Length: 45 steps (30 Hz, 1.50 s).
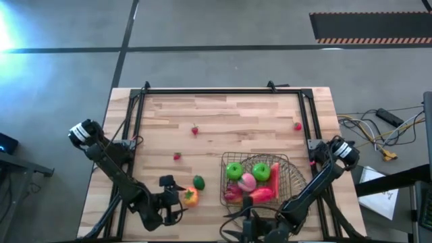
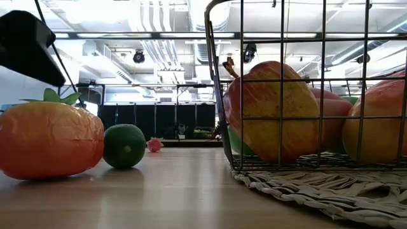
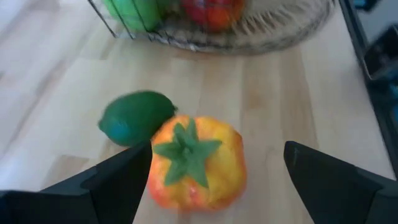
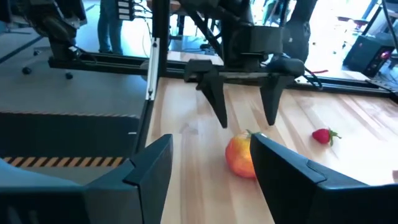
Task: Build produce basket
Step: Put the tomato into the wire basket
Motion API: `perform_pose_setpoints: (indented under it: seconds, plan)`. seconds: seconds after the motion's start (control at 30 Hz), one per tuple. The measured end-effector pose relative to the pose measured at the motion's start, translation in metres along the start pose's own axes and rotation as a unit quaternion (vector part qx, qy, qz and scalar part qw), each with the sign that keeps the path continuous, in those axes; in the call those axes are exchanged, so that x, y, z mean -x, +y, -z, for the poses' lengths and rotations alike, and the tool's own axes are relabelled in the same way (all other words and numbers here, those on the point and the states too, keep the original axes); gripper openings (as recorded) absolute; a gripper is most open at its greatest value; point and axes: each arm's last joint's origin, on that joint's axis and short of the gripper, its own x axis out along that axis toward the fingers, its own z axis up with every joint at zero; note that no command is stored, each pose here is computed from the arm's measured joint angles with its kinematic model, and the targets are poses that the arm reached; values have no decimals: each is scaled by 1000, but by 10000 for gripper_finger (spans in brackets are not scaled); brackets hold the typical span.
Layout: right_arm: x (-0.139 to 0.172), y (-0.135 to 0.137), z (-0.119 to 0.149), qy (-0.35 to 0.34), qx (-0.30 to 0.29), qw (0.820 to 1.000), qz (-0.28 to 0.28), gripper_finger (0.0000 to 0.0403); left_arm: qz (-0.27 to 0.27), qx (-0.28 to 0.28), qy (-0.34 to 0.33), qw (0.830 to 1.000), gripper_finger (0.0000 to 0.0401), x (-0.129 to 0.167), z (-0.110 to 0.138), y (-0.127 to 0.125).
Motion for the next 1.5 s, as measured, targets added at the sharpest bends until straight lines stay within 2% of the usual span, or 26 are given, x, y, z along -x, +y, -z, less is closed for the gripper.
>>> perform_pose_setpoints:
  seconds: [0.13,0.47,0.83,1.17,1.33,1.5]
  plan:
    - [0,0,0,1,-3,1000,0,208,1,20,-30,999,348,-12,10,1]
    - [-4,4,9,5,-8,1000,-1,207,-5,47,-32,998,348,-29,32,6]
    - [-7,6,12,8,-24,1000,-1,205,-4,69,-68,995,348,-44,40,-2]
    - [-7,6,12,7,-25,1000,-2,205,-6,66,-70,995,348,-53,49,-5]
    - [-7,6,12,7,-25,1000,-2,205,-1,36,-61,997,348,-53,50,-5]
    - [-7,6,12,7,-25,1000,-2,205,4,-29,-60,998,347,-52,46,-8]
